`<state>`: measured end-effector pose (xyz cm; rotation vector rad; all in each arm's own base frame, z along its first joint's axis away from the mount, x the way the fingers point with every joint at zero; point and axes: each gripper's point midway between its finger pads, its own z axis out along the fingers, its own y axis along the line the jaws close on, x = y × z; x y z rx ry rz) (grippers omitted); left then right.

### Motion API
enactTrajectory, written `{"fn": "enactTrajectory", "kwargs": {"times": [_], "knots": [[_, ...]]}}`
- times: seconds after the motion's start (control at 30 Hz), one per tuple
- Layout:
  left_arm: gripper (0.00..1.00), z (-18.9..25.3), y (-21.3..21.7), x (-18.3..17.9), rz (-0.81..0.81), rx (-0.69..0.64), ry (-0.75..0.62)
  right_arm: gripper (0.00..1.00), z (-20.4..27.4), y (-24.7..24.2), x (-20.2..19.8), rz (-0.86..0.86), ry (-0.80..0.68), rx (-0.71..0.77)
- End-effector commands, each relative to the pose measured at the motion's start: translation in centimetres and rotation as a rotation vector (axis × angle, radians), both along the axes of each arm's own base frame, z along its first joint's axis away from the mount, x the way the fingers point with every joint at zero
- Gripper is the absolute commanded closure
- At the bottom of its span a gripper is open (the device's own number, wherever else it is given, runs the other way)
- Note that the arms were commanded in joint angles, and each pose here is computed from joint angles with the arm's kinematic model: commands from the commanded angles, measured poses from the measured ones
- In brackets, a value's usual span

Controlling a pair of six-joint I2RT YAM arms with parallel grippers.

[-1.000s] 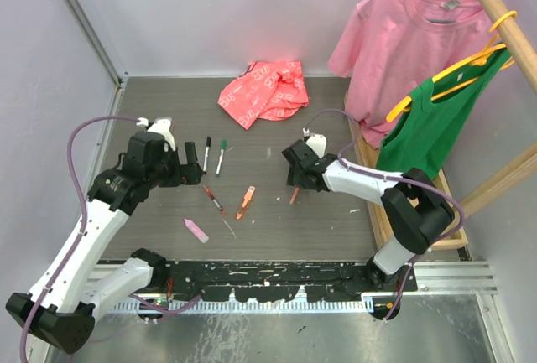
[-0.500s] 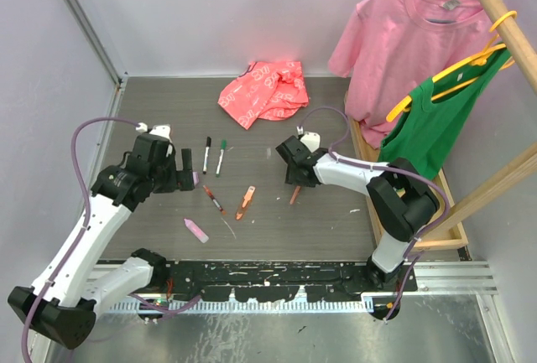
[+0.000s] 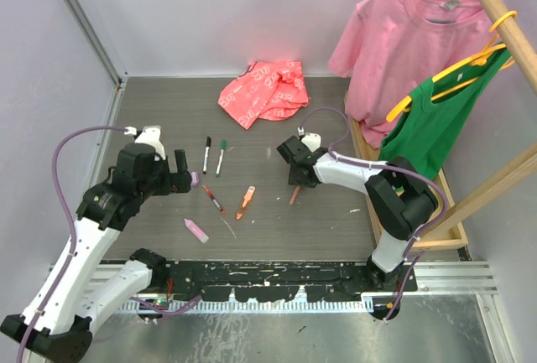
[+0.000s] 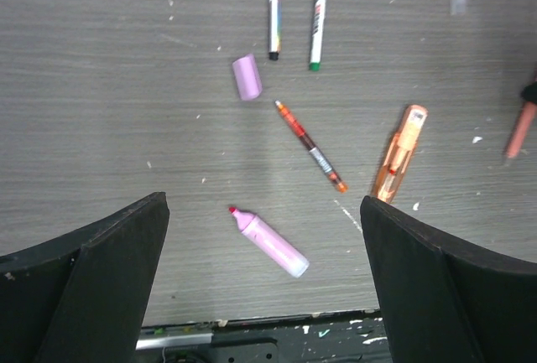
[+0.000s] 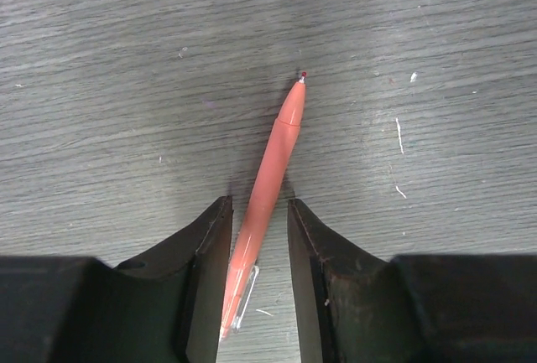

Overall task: Insert the pens into the pen caps
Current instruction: Pick up the pen from the center of the board.

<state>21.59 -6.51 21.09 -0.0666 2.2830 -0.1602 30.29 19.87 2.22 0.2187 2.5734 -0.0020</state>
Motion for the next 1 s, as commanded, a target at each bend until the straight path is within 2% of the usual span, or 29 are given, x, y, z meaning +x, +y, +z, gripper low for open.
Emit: {"fn": "enactTrajectory", "kwargs": {"times": [0.0, 0.1, 0.43, 0.7, 0.8, 0.97], "knots": [[0.02, 2.9, -1.5, 0.9, -0.085, -0.065, -0.144, 0.63, 0.4, 0.2, 0.7, -0.006, -0.016, 0.017], [0.02, 3.3, -2.5, 0.5, -0.141, -0.1, -0.147, 0.67, 0.2, 0.2, 0.5, -0.005, -0.01, 0.024], [0.02, 3.1, -3.6, 0.5, -0.182, -0.133, -0.127, 0.75, -0.3, -0.3, -0.1, -0.012, 0.006, 0.024], [0.02, 3.2, -4.7, 0.7, -0.205, -0.185, -0.125, 0.94, -0.6, -1.1, -0.8, -0.015, 0.017, 0.037], [0.02, 3.2, -4.7, 0.9, -0.195, -0.189, -0.127, 1.0, 0.5, -1.4, -0.7, -0.023, -0.008, 0.044], [0.02, 3.7, -4.7, 1.2, -0.191, -0.187, -0.121, 1.0, 4.2, -1.9, -0.2, -0.018, -0.114, 0.071]]}}
